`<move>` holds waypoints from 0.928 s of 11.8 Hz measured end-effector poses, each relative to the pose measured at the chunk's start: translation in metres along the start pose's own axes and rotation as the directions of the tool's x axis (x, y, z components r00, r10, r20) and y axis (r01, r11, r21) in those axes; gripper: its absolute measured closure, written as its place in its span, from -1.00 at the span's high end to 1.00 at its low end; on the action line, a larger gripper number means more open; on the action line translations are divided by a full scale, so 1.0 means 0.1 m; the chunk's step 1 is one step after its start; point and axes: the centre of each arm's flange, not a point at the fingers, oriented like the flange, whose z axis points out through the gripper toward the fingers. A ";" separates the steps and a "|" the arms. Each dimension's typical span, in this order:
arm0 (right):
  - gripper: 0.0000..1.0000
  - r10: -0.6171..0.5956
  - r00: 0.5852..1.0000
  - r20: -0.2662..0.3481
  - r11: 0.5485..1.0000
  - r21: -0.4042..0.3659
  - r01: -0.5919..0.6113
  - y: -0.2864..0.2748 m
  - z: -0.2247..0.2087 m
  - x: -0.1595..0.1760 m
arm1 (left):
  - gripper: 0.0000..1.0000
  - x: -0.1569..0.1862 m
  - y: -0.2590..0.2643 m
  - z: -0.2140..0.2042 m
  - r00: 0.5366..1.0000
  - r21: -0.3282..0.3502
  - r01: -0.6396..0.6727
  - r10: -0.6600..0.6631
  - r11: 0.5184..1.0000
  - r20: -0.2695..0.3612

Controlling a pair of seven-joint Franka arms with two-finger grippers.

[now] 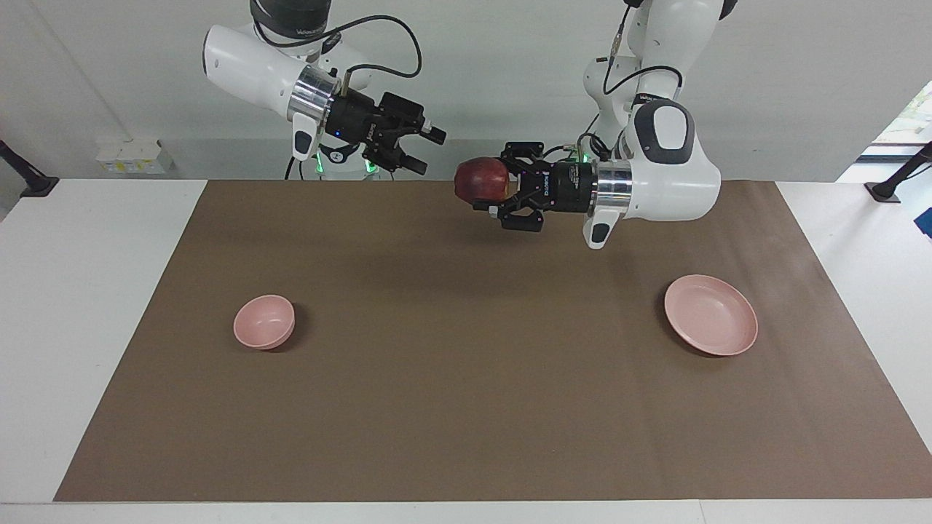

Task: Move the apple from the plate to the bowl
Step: 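Grasp the apple with the right gripper while the left gripper opens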

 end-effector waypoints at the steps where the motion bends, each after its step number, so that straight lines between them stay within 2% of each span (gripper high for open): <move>1: 1.00 0.001 1.000 -0.002 1.000 0.000 -0.001 0.00 0.00 0.01 | 0.50 0.04 -0.04 0.08 1.000 0.004 0.010 -0.010 1.000 0.001; 5: 1.00 0.003 1.000 -0.011 1.000 0.000 -0.003 0.00 0.00 0.01 | 0.50 0.05 -0.21 0.44 0.999 -0.001 0.028 -0.028 1.000 0.022; 11: 1.00 0.035 0.999 -0.007 0.999 -0.004 -0.035 0.03 0.03 0.01 | 0.50 0.03 -0.39 0.79 1.000 0.023 0.025 -0.025 0.999 0.014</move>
